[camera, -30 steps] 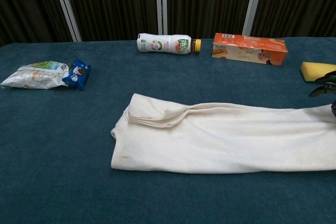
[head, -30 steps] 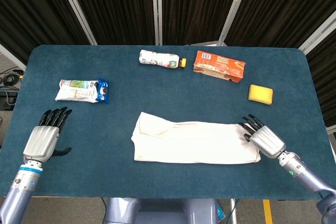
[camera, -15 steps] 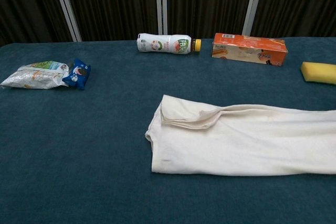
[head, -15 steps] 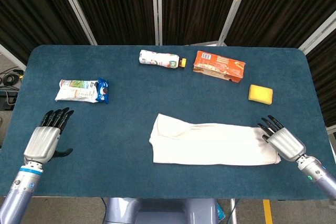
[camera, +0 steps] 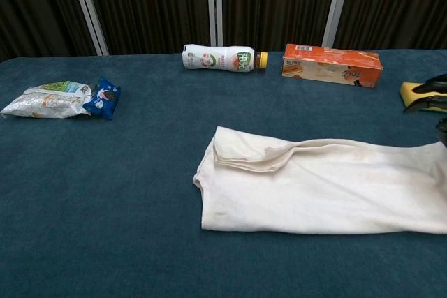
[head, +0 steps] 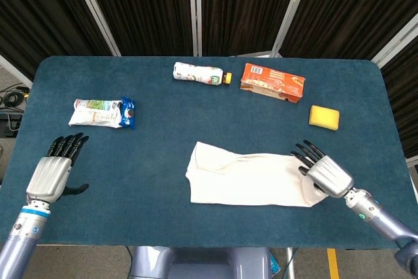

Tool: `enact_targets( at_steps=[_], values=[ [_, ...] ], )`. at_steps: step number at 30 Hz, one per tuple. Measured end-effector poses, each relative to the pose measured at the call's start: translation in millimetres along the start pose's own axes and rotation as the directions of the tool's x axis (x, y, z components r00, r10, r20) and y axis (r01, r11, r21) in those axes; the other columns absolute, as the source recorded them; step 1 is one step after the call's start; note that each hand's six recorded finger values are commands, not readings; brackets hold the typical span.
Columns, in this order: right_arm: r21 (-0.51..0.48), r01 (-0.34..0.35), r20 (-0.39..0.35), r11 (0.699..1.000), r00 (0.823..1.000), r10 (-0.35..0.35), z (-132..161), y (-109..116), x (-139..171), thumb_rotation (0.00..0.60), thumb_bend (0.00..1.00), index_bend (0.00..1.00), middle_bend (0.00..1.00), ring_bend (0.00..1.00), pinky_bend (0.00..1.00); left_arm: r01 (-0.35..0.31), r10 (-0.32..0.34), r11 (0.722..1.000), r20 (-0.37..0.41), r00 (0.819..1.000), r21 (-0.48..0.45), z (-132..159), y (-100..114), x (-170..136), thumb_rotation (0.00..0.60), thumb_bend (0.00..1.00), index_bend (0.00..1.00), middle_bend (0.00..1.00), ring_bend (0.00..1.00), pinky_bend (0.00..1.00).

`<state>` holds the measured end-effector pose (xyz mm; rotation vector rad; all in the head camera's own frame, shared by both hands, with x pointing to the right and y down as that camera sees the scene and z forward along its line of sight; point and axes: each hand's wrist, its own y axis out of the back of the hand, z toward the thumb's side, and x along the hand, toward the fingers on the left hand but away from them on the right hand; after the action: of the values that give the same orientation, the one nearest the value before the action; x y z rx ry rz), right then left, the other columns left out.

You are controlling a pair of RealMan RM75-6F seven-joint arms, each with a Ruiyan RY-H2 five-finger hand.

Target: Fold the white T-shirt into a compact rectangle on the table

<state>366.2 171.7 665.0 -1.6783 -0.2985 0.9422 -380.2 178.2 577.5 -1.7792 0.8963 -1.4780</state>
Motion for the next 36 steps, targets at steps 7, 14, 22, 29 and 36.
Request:
enact_targets(
  at_steps=[7,14,22,29,36],
  values=[
    [-0.071,0.05,-0.056,0.996,0.997,-0.054,34,28,-45,0.6,0.43,0.7,0.14,0.0,0.0,0.002,-0.003,1.0,-0.02,1.0,-0.02,-7,3,3,0.6,0.12,0.0,0.0,0.0,0.0],
    [-0.063,0.031,-0.117,0.998,0.992,-0.038,76,56,-96,0.6,0.43,0.71,0.14,0.0,0.0,0.012,-0.013,0.999,-0.03,0.999,-0.039,-13,4,6,0.6,0.13,0.0,0.0,0.0,0.0],
    [-0.035,0.01,-0.153,0.999,0.988,-0.015,103,72,-140,0.6,0.43,0.71,0.13,0.0,0.0,0.019,-0.021,0.998,-0.039,0.999,-0.054,-18,6,9,0.6,0.13,0.0,0.0,0.0,0.0],
    [-0.051,0.026,-0.166,0.998,0.986,-0.034,121,82,-173,0.6,0.43,0.71,0.13,0.0,0.0,0.025,-0.028,0.998,-0.043,0.999,-0.06,-21,7,11,0.6,0.13,0.0,0.0,0.0,0.0],
    [-0.015,0.085,-0.178,0.996,0.98,-0.086,134,89,-189,0.6,0.43,0.71,0.13,0.0,0.0,0.035,-0.038,0.998,-0.054,0.998,-0.06,-24,5,13,0.6,0.13,0.0,0.0,0.0,0.0]
  ],
)
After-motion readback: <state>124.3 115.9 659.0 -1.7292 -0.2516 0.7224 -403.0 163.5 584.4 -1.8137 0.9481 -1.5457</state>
